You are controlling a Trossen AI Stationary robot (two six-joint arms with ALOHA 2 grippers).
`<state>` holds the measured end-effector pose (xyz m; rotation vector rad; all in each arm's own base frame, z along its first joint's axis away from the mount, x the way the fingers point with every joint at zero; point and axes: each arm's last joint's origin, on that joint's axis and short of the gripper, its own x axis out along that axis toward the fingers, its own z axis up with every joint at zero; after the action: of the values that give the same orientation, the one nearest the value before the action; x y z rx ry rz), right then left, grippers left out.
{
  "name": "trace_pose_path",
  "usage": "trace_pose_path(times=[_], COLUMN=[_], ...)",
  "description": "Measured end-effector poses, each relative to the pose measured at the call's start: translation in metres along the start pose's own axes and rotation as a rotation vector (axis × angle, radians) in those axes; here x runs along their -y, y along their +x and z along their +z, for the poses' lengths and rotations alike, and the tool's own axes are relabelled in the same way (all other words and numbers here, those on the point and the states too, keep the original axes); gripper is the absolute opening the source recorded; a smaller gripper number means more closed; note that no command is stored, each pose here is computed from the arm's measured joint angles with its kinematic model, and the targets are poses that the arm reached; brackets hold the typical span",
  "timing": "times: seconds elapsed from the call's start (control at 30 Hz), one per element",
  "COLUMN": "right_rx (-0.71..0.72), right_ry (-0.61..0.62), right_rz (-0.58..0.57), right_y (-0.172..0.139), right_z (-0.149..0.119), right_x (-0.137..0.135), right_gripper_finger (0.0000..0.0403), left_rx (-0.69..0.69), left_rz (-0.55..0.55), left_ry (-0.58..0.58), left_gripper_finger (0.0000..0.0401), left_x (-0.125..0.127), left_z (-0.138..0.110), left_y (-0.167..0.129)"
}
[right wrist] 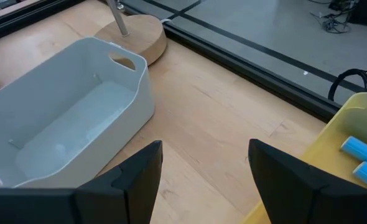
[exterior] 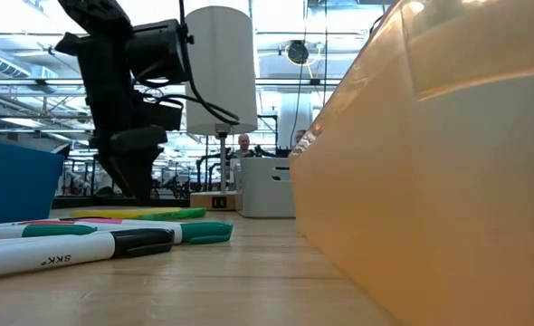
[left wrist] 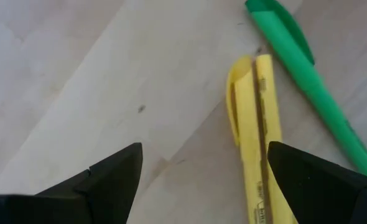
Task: Pick & Place Markers
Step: Put the left yellow pen in the gray bin
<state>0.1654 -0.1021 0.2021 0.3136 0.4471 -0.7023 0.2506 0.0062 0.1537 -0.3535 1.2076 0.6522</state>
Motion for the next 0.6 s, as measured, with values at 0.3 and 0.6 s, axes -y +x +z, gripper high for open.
trace_pose_path(times=[0.3, 0.6], right_rx=[0.0, -0.001], right_ry=[0.0, 0.0], right_rz=[0.0, 0.001], right_y=[0.0, 0.0], right_z=[0.0, 0.0], right_x=[0.0, 0.0], right_gripper_finger=[0.0226, 0.0226], left_rx=[-0.024, -0.072], left_rz=[0.01, -0.001], left_ry=[0.006, 0.0], left_gripper_finger=[0.0351, 0.0351], left_x=[0.002, 0.004], left_z=[-0.001, -0.002], left_y=[0.006, 0.013])
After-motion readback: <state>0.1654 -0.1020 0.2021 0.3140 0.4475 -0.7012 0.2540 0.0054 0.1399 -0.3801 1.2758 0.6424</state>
